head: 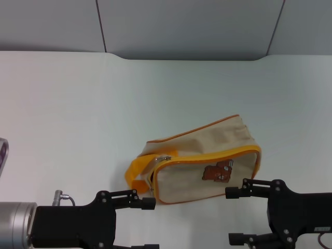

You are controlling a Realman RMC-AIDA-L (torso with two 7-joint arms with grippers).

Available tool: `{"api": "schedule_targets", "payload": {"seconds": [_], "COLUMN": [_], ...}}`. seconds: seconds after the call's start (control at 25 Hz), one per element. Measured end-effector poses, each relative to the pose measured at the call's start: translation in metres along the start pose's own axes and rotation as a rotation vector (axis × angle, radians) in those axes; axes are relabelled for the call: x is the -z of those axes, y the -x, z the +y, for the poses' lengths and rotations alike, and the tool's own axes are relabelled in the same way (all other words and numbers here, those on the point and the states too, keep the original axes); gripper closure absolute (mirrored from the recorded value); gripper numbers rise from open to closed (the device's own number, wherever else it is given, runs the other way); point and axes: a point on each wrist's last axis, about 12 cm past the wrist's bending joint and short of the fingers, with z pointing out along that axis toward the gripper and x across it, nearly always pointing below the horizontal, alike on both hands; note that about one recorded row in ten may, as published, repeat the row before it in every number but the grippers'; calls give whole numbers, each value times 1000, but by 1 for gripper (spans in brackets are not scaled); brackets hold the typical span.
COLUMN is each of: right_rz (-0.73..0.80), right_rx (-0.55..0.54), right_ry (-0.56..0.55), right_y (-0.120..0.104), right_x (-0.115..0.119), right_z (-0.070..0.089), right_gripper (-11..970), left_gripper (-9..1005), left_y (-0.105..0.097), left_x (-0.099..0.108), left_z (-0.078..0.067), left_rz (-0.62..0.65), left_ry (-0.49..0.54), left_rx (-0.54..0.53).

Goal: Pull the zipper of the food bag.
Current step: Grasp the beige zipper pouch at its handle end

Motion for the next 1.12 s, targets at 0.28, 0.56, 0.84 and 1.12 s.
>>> {"api": "schedule_targets", "payload": {"seconds": [0.28, 0.56, 0.84, 1.12], "right_rz": [-1, -3, -3, -7], "right_rx": [3, 5, 5, 2], "right_ry": [-1, -2, -2, -10], "right_y": [0, 1, 1, 0], "right_x": [-1, -1, -1, 0], "right_z": [-1, -1, -1, 0], "right_gripper": [136, 136, 137, 138], "left_gripper": [181, 182, 181, 185], "left_y": [-1, 0, 0, -2], "left_x": [-1, 0, -1, 8], "left_z": [-1, -1, -1, 1], "left_rz": [-1, -3, -3, -50], "left_ry": [-3, -7, -8, 105], "left_rx": [2, 2, 0, -9]}}
